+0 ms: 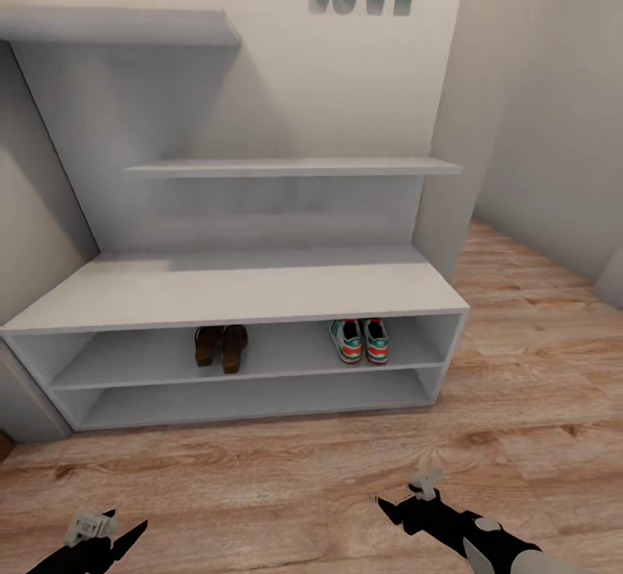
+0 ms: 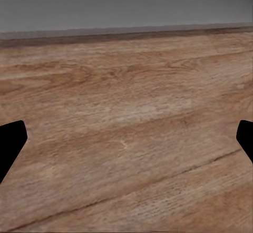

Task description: Pick up the two gym shoes and the two sandals from the corridor floor and place them onto the hallstand (shoe rack) in the corridor, making sure they are on the rack and not on the floor. Arrange them so the two gym shoes are next to each other and the two sandals are next to each other.

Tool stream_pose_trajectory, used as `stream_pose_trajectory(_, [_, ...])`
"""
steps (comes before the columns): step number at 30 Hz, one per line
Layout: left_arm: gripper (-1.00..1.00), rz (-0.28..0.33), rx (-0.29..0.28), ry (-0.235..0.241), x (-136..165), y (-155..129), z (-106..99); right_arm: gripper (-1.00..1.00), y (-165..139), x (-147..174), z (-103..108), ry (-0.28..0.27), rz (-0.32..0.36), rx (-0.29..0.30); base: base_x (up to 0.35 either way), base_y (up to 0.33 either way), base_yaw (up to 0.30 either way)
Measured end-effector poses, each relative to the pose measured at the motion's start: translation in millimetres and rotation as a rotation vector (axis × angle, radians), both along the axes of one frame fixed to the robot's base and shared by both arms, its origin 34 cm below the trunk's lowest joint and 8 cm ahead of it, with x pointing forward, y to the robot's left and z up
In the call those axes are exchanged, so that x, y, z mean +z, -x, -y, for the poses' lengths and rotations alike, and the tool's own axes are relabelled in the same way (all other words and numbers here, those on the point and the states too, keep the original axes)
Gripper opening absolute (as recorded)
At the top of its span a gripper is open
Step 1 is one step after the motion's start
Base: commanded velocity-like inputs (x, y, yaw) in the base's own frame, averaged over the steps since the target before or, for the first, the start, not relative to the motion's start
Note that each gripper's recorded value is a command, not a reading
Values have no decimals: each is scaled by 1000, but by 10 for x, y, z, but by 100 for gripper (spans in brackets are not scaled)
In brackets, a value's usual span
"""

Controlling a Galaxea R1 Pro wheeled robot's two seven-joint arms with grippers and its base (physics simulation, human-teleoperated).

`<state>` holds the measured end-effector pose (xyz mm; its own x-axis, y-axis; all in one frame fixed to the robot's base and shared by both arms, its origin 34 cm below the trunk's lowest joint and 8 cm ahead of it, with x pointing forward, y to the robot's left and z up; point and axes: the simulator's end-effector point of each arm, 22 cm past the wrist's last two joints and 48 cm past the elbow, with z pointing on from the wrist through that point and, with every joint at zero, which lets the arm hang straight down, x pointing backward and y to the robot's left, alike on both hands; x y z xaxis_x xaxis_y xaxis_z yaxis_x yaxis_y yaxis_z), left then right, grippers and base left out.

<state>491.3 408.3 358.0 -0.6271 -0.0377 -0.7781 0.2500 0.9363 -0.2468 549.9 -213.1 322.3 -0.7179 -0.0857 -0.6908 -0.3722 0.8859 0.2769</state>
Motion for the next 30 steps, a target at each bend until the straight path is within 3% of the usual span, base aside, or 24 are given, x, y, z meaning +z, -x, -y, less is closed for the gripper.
stream_pose_trajectory(9, [100, -14, 72, -55, 114, -31, -175, 100, 67, 136, 200, 16, -17, -7, 0, 0, 0])
stream_pose_trajectory(14, [100, -16, 82, -61, 213, -59, -188, 100, 47, 240, 211, 18, -18, -9, 0, 0, 0])
stream_pose_trajectory(15, [100, -16, 86, -61, 231, -66, -192, 100, 192, 171, 172, 22, -39, -6, 0, 0, 0])
stream_pose_trajectory(19, [100, -18, 89, -63, 313, -82, -198, 100, 251, 187, 216, 41, -51, -30, 0, 0, 0])
stream_pose_trajectory(30, [100, -20, 125, -90, 525, -147, -279, 100, 223, 360, 339, 89, -43, -74, 0, 0, 0])
